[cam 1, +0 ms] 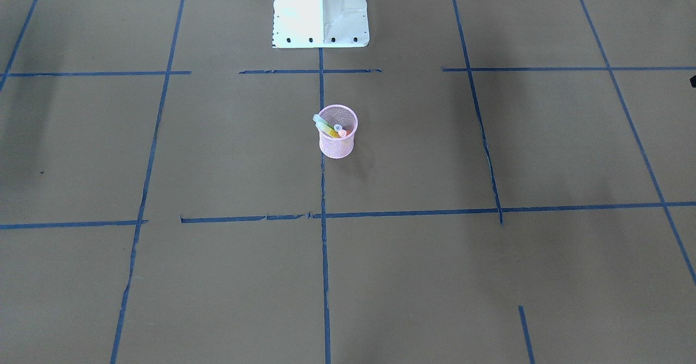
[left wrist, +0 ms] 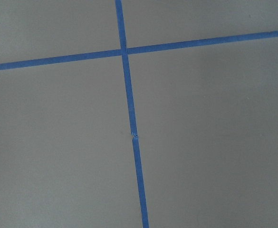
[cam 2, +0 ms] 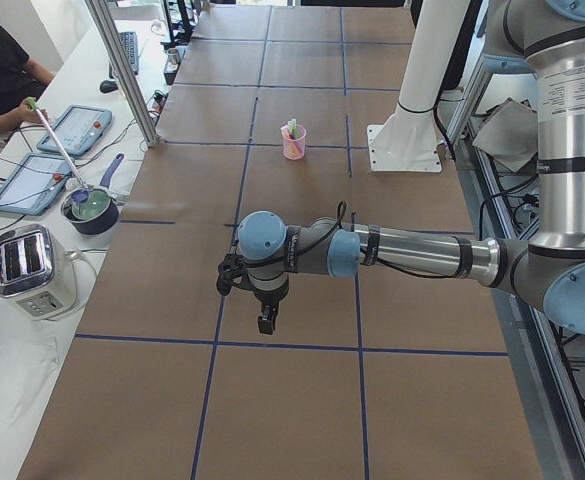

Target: Collect pens into pen holder

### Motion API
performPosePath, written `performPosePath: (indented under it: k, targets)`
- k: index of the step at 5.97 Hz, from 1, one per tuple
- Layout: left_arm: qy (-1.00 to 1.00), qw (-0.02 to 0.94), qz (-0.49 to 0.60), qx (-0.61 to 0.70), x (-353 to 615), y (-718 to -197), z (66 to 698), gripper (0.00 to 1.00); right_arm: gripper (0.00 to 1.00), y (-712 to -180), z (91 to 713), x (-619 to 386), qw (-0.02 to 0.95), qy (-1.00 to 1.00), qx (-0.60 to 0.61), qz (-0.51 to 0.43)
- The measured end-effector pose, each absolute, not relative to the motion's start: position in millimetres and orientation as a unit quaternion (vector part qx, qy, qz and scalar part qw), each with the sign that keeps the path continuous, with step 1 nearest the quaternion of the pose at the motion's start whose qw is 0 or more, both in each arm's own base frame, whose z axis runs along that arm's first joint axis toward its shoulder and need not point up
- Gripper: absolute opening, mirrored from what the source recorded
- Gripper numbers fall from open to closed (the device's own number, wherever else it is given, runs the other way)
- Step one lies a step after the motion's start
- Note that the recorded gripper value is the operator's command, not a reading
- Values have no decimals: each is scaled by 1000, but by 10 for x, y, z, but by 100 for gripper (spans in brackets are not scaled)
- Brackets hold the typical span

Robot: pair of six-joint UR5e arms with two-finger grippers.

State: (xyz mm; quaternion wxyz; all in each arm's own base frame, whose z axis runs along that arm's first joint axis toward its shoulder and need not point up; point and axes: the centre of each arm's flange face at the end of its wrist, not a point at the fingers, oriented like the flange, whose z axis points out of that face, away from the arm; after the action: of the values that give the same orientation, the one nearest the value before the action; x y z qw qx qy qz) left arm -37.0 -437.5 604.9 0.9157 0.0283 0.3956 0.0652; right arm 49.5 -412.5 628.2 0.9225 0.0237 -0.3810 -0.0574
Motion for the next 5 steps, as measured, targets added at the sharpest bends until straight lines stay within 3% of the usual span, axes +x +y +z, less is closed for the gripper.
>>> performPosePath:
  k: [5]
  targets:
    - [393,917,66,29,-391,-4138,6199,100,100,-4167,6129,461,915,-397,35,-62]
